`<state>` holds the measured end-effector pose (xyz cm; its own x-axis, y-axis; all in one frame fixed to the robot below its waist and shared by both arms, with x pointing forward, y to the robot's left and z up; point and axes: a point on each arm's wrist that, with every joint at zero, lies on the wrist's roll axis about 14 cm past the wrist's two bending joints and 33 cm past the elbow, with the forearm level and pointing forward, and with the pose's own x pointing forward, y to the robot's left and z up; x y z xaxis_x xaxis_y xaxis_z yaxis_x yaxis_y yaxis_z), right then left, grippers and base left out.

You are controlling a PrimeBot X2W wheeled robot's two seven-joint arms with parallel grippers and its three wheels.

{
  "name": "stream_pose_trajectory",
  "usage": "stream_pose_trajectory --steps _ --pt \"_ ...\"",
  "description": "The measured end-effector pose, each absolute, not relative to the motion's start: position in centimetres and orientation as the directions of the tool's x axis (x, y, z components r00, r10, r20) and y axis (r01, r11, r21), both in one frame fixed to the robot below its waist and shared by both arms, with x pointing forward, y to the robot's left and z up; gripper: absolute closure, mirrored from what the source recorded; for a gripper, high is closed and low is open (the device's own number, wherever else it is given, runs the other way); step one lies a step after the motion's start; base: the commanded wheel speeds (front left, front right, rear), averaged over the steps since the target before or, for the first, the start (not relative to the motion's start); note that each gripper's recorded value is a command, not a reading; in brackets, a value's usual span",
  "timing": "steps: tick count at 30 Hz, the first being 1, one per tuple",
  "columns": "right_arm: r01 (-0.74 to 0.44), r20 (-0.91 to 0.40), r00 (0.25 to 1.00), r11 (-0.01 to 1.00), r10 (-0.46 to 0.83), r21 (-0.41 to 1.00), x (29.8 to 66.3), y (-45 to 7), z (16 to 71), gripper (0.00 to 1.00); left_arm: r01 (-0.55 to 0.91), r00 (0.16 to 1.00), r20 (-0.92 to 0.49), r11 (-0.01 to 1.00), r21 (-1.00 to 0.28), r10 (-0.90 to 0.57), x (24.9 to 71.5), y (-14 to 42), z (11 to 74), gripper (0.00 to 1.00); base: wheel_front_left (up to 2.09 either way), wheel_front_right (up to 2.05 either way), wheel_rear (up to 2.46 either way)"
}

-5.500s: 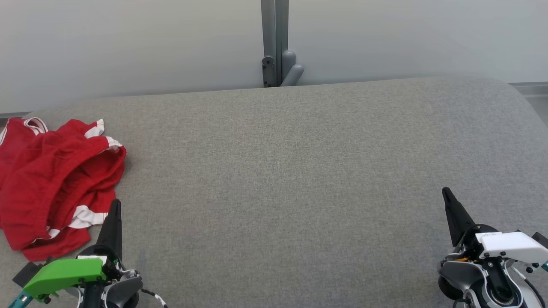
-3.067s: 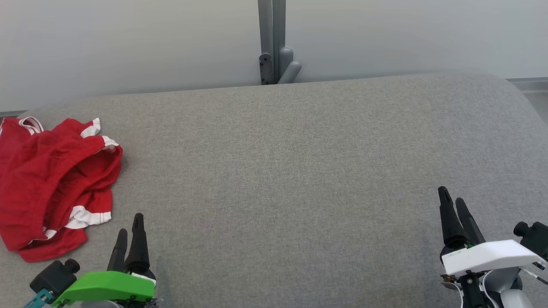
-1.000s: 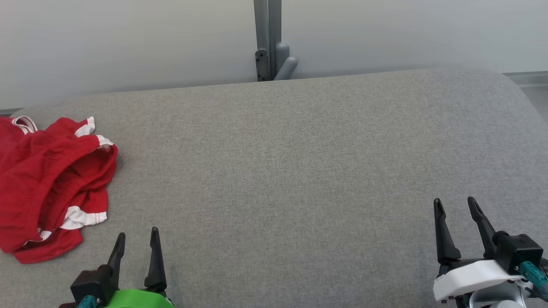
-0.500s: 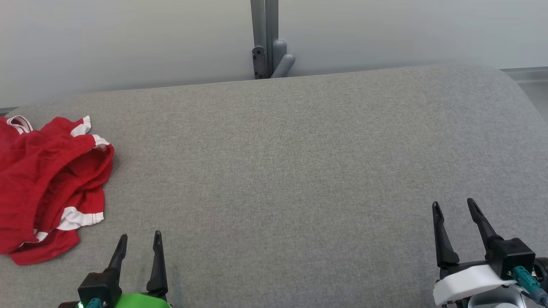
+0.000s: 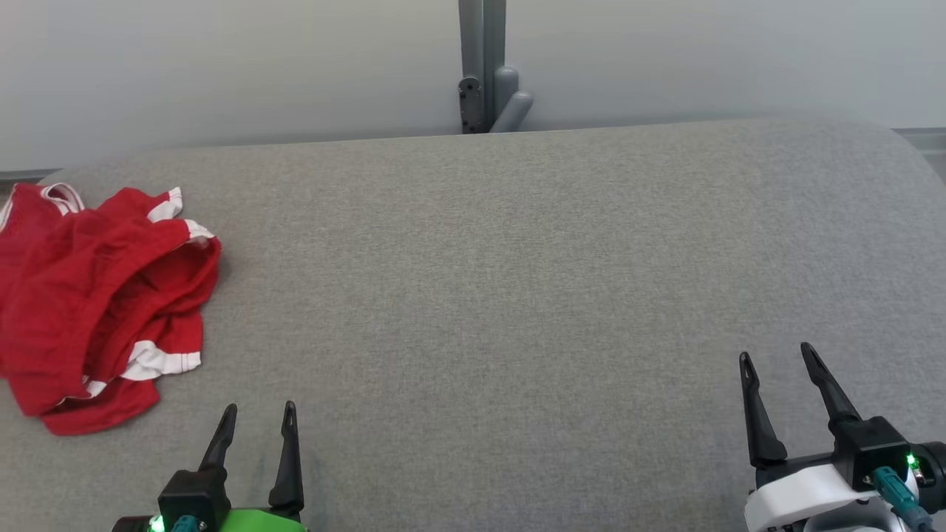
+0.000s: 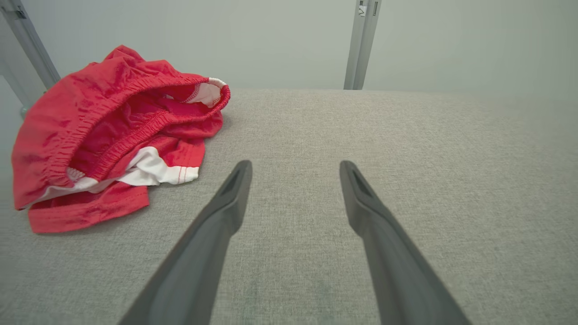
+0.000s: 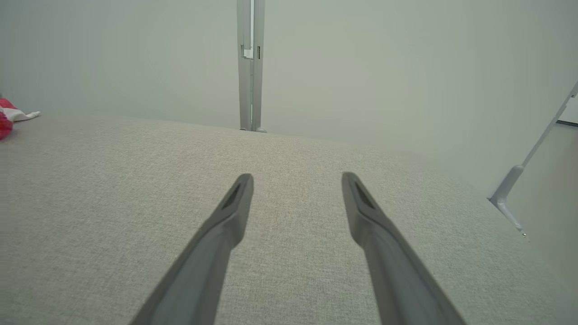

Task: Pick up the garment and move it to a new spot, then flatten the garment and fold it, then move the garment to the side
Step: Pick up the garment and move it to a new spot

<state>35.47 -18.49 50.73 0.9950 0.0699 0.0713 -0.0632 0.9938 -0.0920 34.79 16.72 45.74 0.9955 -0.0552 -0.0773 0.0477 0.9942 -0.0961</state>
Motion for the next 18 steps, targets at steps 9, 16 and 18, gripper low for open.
stream_pose_trajectory --steps 9,16,18 --pt "-0.221 0.068 0.971 0.971 0.227 -0.086 37.2 -13.2 50.5 0.00 -0.093 0.993 -0.079 0.991 -0.098 0.086 32.4 20.6 45.8 0.00 0.00 0.00 0.00" --pt "-0.387 0.071 0.917 0.919 0.392 -0.082 38.2 -7.3 50.6 0.00 -0.258 0.964 -0.098 0.961 -0.102 0.249 28.4 24.8 45.2 0.00 0.00 0.00 0.00" --pt "-0.422 0.073 0.901 0.903 0.427 -0.082 38.3 -6.0 50.6 0.00 -0.297 0.953 -0.099 0.949 -0.107 0.287 27.4 25.7 45.2 0.00 0.00 0.00 0.00"
